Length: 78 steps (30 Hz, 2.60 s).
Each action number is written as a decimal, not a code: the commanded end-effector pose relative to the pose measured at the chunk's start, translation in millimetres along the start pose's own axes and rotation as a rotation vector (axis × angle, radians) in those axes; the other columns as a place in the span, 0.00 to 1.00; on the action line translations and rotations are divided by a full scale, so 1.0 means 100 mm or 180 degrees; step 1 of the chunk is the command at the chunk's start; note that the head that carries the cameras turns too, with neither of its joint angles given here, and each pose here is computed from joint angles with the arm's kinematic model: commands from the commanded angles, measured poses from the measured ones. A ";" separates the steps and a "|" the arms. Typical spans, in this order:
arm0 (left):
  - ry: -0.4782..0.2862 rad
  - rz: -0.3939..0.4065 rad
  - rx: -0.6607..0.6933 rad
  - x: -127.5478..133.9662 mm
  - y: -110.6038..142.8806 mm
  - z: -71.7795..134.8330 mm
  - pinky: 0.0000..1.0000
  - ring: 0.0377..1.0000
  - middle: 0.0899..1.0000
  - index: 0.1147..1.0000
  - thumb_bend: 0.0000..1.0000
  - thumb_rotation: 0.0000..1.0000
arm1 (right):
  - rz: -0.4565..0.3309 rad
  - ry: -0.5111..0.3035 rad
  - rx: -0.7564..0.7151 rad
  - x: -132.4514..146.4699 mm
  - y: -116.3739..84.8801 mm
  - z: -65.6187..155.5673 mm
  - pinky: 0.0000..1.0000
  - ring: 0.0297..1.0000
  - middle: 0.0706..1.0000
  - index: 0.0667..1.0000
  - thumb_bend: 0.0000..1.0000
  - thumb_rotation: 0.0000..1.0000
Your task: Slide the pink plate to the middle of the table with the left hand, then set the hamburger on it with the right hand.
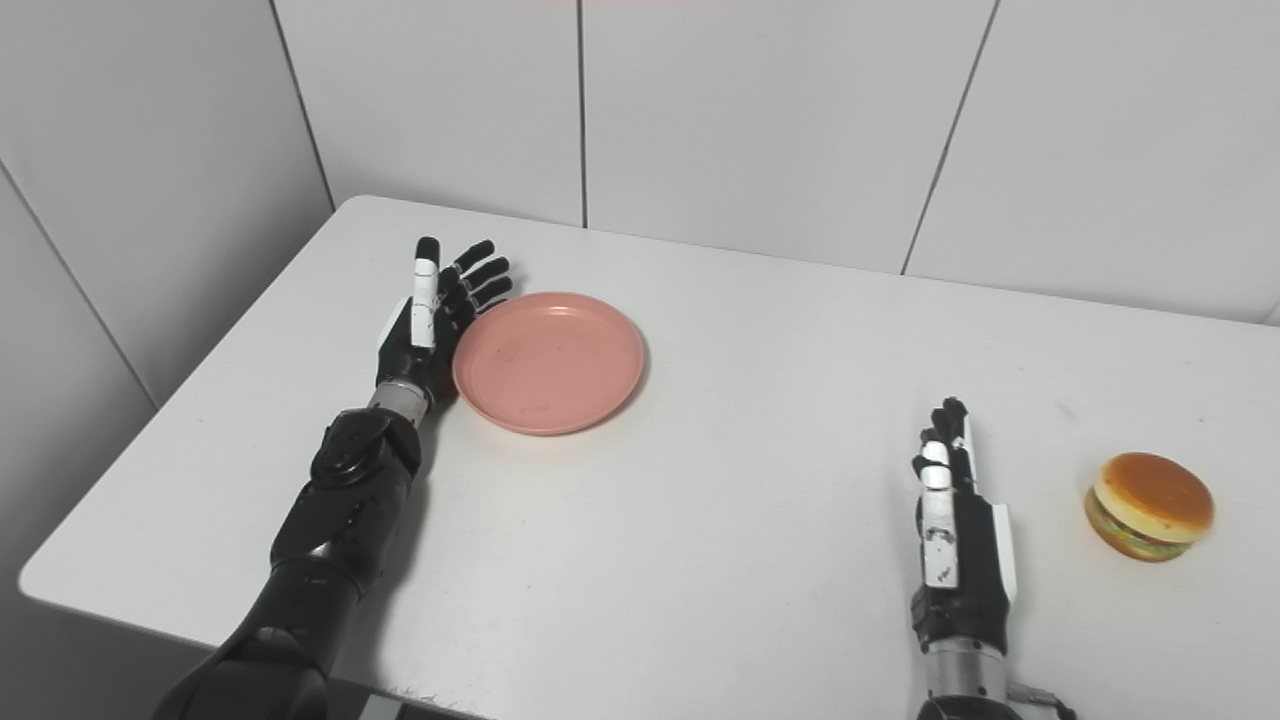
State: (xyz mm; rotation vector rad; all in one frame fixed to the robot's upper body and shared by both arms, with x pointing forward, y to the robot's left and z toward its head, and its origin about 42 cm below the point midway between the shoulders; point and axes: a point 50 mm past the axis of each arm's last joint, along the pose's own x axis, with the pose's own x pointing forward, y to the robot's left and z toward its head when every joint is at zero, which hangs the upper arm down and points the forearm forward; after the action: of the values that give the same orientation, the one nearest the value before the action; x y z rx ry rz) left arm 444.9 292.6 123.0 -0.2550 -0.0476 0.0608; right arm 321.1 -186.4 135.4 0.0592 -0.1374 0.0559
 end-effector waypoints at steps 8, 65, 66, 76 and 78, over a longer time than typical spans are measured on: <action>-0.0032 -0.0243 -0.0028 0.07 -0.22 0.03 0.83 0.85 0.83 0.80 0.94 0.99 | 0.0042 -0.0131 0.0151 0.11 0.19 0.15 1.00 1.00 1.00 1.00 0.51 0.93; 0.0263 -0.0813 -0.0009 -0.20 -1.26 -0.32 0.85 0.85 0.83 0.81 0.90 1.00 | 0.0088 -0.0091 0.0183 0.16 0.36 0.11 1.00 1.00 1.00 1.00 0.58 0.92; 0.0269 -0.0824 -0.0010 -0.20 -1.27 -0.32 0.85 0.85 0.83 0.81 0.90 1.00 | 0.0093 -0.0092 0.0180 0.16 0.36 0.11 1.00 1.00 1.00 1.00 0.58 0.93; 0.0267 -0.0892 0.0033 -0.23 -1.35 -0.35 0.86 0.86 0.84 0.82 0.91 1.00 | 0.0088 -0.0091 0.0201 0.16 0.37 0.11 1.00 1.00 1.00 1.00 0.58 0.92; 0.0263 -0.0917 0.0029 -0.23 -1.36 -0.36 0.87 0.87 0.84 0.82 0.91 1.00 | 0.0082 -0.0097 0.0194 0.16 0.37 0.11 1.00 1.00 1.00 1.00 0.57 0.92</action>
State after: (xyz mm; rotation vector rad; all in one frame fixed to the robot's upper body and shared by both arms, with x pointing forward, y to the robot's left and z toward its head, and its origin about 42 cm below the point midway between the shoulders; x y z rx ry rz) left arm 431.0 157.0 118.5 -0.2440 0.0071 -0.2173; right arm 325.3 -154.4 130.0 0.1141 -0.0849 0.0714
